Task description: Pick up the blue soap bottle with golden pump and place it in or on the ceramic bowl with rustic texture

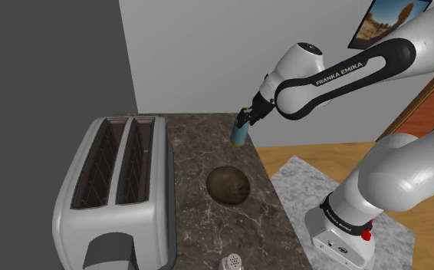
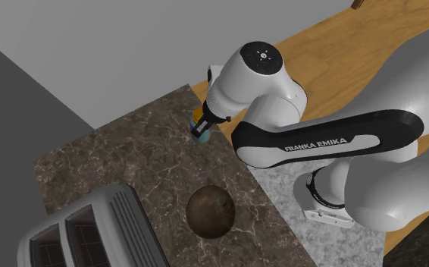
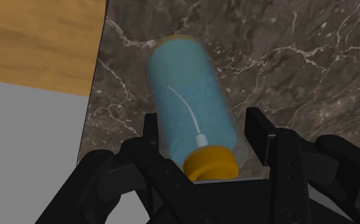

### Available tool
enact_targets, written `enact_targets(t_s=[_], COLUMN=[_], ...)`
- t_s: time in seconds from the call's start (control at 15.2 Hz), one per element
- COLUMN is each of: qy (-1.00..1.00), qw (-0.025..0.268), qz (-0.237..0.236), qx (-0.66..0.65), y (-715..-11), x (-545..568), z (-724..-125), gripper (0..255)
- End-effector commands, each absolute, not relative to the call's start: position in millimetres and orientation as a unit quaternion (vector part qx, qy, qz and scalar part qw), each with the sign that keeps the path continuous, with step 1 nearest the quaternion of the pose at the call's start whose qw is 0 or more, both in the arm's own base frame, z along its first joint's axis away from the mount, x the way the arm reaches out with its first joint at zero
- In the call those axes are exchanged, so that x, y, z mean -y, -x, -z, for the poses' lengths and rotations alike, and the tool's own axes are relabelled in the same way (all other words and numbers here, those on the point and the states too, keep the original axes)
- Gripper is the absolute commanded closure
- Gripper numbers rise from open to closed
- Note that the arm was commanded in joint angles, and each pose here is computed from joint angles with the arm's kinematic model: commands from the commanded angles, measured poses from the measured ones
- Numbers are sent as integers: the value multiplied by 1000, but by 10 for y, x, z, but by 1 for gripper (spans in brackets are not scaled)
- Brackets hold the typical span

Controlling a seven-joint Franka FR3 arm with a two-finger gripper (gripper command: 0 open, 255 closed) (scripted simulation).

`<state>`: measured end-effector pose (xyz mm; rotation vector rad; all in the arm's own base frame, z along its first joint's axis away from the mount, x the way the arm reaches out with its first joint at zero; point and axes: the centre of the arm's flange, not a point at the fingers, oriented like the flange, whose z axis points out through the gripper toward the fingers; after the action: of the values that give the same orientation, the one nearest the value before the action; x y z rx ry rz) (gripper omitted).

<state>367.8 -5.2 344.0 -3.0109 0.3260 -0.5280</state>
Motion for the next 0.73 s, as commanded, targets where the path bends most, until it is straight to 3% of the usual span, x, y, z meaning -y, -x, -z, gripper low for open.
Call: enact_targets(t_s=[0.0, 0.66], qy=[979, 979], qw=[34, 34], qz=[171, 171], qx=[-106, -106], y=[-3676, -3677], x=[51, 51], z=[-3437, -3596], gripper=[255, 255])
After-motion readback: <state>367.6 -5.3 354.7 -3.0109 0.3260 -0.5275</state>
